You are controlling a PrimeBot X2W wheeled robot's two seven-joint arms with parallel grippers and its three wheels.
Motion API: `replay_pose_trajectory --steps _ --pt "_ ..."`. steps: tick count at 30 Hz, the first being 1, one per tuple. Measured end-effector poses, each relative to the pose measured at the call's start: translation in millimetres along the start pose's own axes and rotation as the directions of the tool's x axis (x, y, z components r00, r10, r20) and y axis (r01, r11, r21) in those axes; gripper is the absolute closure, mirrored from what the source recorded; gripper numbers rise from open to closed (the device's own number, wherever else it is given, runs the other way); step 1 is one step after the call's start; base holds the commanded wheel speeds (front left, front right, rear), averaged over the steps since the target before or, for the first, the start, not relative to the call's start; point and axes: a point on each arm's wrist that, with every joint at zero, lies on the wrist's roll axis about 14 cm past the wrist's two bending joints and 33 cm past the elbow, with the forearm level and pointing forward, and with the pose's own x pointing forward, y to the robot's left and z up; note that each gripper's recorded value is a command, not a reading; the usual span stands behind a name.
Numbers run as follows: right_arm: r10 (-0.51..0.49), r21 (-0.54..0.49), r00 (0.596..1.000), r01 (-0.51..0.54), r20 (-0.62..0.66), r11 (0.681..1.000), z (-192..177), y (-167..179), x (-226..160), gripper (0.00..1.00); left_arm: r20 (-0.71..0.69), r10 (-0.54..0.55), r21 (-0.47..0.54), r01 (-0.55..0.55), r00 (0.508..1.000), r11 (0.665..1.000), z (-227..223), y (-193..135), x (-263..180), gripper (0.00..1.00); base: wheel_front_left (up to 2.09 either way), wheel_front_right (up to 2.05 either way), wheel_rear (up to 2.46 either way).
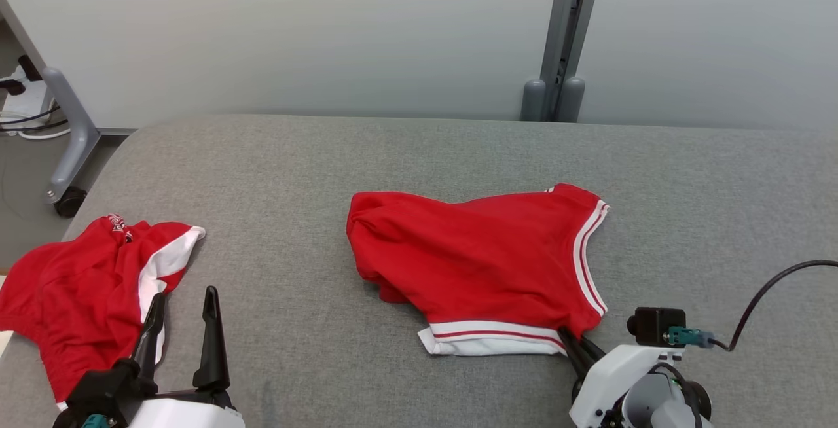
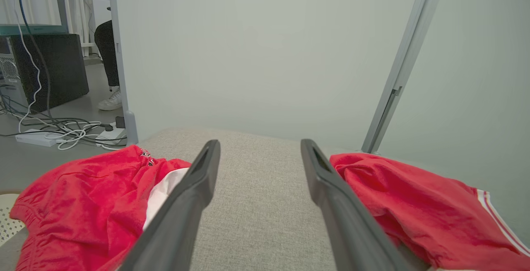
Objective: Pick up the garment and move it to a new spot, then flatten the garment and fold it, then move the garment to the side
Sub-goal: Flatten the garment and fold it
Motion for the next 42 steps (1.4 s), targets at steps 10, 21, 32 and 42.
replay_pose_trajectory --steps 10,21,32,42 --pt "-0.044 0.035 0.963 0.036 0.265 0.999 84 -31 -23 1.00 -0.015 -0.076 -0.012 0.075 0.997 0.997 -6 -25 10 0.00 0.00 0.00 0.00" --pt "-0.301 0.051 0.848 0.310 0.436 0.949 140 -136 -97 1.00 -0.048 -0.160 -0.030 0.159 0.986 0.987 -18 -54 18 0.00 0.00 0.00 0.00" --pt "-0.486 0.028 0.810 0.506 0.328 0.862 90 -175 -113 0.71 -0.070 -0.176 -0.036 0.174 0.982 0.984 -25 -60 22 0.00 0.00 0.00 0.00" --pt "-0.570 -0.008 0.735 0.615 0.368 0.788 100 -195 -138 0.00 -0.060 -0.185 -0.034 0.184 0.981 0.982 -22 -63 27 0.00 0.00 0.00 0.00"
